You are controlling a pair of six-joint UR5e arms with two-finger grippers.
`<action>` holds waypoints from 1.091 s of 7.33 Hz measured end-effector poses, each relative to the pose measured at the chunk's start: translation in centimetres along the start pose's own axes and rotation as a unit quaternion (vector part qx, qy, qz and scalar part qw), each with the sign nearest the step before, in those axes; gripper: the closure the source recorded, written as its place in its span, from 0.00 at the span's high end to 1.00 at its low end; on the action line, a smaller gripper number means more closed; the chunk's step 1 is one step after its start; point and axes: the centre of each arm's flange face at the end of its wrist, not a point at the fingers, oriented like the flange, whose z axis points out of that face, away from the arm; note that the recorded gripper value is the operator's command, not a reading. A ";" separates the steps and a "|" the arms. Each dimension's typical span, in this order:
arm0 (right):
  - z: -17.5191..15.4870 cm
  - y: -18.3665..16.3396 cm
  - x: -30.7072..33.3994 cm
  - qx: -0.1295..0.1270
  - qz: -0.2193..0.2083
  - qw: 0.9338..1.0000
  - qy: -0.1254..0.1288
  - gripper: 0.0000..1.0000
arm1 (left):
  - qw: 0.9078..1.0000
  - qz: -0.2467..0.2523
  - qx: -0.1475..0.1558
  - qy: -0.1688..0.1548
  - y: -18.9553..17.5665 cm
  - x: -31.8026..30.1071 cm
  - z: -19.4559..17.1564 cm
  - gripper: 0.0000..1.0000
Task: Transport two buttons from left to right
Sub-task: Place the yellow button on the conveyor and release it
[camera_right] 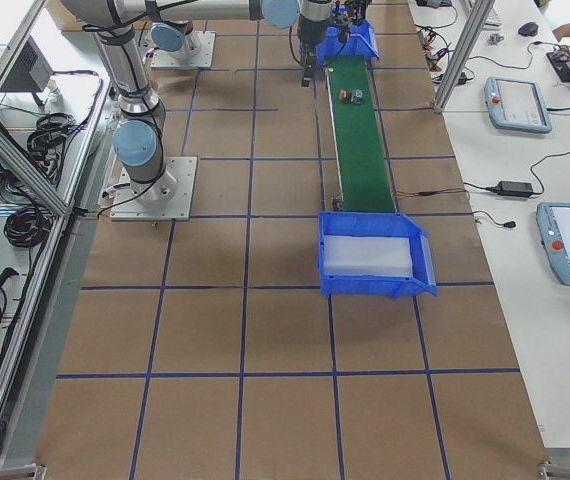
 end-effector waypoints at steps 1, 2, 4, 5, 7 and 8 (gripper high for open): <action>0.0 0.0 0.0 0.000 0.000 1.000 0.000 1.00 | 0.995 -0.102 0.001 0.003 -1.7 1.8 0.4 0.15; 0.0 0.0 0.0 0.000 0.000 1.000 0.000 1.00 | 0.982 -0.188 0.000 0.008 -3.4 3.6 1.4 0.15; 0.0 0.0 0.0 0.000 0.000 1.000 0.000 1.00 | 0.957 -0.290 -0.010 0.015 -6.4 6.3 4.0 0.15; 0.0 0.0 0.0 0.000 0.000 1.000 0.000 1.00 | 0.948 -0.317 -0.015 0.017 -7.3 7.0 5.4 0.16; 0.1 0.0 0.0 -0.001 0.000 1.000 0.000 1.00 | 0.938 -0.345 -0.028 0.026 -8.0 8.3 7.3 0.16; 0.1 0.1 0.0 -0.002 0.000 1.000 0.000 1.00 | 0.934 -0.355 -0.034 0.032 -8.0 9.2 7.8 0.21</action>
